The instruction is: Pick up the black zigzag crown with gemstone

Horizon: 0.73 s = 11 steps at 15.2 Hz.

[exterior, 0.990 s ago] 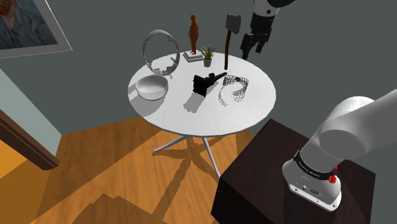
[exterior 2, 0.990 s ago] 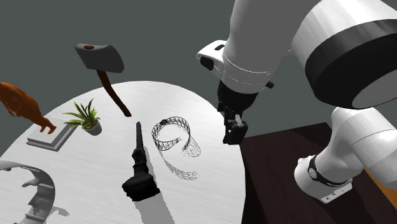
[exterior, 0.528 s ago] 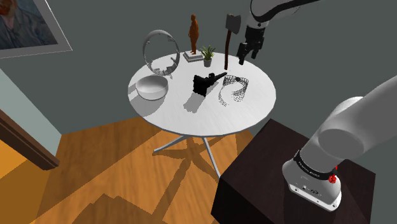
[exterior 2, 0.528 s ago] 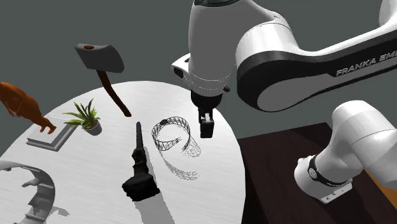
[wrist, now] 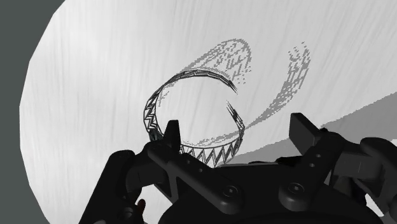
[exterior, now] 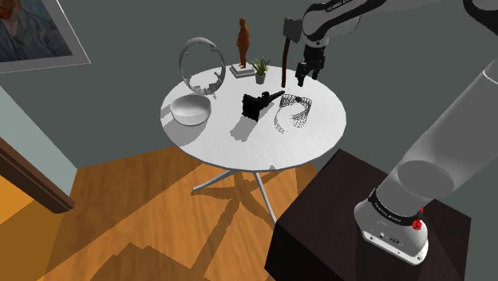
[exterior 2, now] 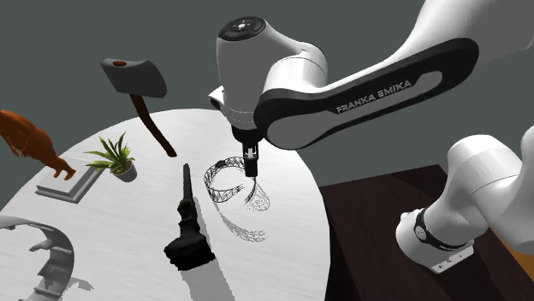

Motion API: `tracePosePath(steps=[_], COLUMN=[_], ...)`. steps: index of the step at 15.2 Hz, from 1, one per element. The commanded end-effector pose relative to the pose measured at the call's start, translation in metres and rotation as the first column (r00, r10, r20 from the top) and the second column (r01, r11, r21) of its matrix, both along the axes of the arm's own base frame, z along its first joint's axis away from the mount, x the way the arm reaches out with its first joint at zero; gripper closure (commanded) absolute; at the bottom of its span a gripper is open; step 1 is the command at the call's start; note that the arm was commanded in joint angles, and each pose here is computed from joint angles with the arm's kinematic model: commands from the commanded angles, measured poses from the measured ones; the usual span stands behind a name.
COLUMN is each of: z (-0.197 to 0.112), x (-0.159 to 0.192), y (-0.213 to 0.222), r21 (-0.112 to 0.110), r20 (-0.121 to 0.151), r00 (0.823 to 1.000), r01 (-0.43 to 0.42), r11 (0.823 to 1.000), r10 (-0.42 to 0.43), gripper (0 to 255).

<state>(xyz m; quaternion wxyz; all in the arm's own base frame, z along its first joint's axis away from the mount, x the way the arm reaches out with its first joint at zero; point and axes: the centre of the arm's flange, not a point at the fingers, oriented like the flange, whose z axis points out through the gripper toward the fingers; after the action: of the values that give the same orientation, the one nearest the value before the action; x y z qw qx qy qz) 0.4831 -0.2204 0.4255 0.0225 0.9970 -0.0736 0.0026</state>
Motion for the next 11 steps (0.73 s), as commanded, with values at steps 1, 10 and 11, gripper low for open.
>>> tracePosePath(steps=[1,10,11], z=[-0.020,-0.098,-0.107], x=[0.015,0.066,0.071], y=[-0.019,-0.098,-0.107], r21=[0.001,0.008,0.008], r20=[-0.009,-0.052,-0.057], r00=[1.000,0.998,0.998], r01=[0.002,0.016,0.018], r11=[1.000,1.000,1.000], r10=[-0.002,-0.016,-0.017], gripper=[0,0,0])
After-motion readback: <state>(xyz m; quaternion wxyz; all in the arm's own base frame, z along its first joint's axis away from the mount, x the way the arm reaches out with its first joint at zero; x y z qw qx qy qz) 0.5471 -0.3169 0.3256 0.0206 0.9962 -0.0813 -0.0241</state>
